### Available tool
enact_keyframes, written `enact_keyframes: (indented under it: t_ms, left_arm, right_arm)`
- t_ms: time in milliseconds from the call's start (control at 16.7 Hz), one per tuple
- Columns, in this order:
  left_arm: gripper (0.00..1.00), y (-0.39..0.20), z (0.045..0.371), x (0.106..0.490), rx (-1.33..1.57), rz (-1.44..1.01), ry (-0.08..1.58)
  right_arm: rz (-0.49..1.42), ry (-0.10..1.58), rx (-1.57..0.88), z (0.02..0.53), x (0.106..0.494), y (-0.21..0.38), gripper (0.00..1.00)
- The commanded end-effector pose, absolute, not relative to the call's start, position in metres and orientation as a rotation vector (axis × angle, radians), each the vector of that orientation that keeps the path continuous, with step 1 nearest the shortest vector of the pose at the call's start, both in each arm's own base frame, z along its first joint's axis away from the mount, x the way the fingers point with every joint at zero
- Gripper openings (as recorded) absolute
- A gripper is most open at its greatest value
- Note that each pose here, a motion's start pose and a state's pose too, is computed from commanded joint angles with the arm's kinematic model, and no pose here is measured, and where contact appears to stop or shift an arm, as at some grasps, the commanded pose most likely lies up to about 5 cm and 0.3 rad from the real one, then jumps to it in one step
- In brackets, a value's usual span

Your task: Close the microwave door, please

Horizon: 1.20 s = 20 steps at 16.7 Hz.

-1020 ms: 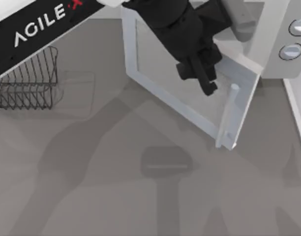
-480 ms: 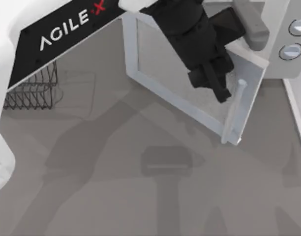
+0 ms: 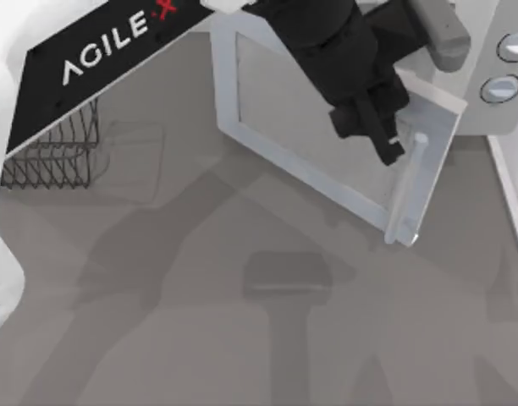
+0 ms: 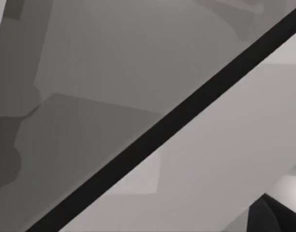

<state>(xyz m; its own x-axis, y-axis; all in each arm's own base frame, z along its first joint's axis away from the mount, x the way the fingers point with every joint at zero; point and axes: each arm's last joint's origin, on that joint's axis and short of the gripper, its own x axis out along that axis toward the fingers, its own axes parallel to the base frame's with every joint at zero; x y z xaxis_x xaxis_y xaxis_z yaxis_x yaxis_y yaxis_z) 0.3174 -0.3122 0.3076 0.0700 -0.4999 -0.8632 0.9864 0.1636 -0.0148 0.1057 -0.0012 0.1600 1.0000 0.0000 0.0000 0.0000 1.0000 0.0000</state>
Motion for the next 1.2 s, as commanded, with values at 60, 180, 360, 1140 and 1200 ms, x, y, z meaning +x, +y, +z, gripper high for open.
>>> enact_keyframes:
  t_ms: [60, 180, 360, 1140, 1200]
  left_arm:
    - [0.00, -0.315, 0.305, 0.316, 0.720, -1.282, 0.882]
    - [0.00, -0.322, 0.295, 0.313, 0.729, -1.295, 0.922]
    - [0.00, -0.331, 0.282, 0.311, 0.739, -1.301, 0.975]
    - [0.00, -0.341, 0.297, 0.313, 0.724, -1.304, 0.917]
    - [0.00, -0.344, 0.292, 0.312, 0.726, -1.311, 0.942]
  right_arm:
    - [0.000, 0.000, 0.000, 0.160, 0.106, -0.001, 1.00]
    - [0.000, 0.000, 0.000, 0.160, 0.106, -0.001, 1.00]
    - [0.000, 0.000, 0.000, 0.160, 0.106, -0.001, 1.00]
    - [0.000, 0.000, 0.000, 0.160, 0.106, -0.001, 1.00]
    - [0.000, 0.000, 0.000, 0.160, 0.106, -0.001, 1.00]
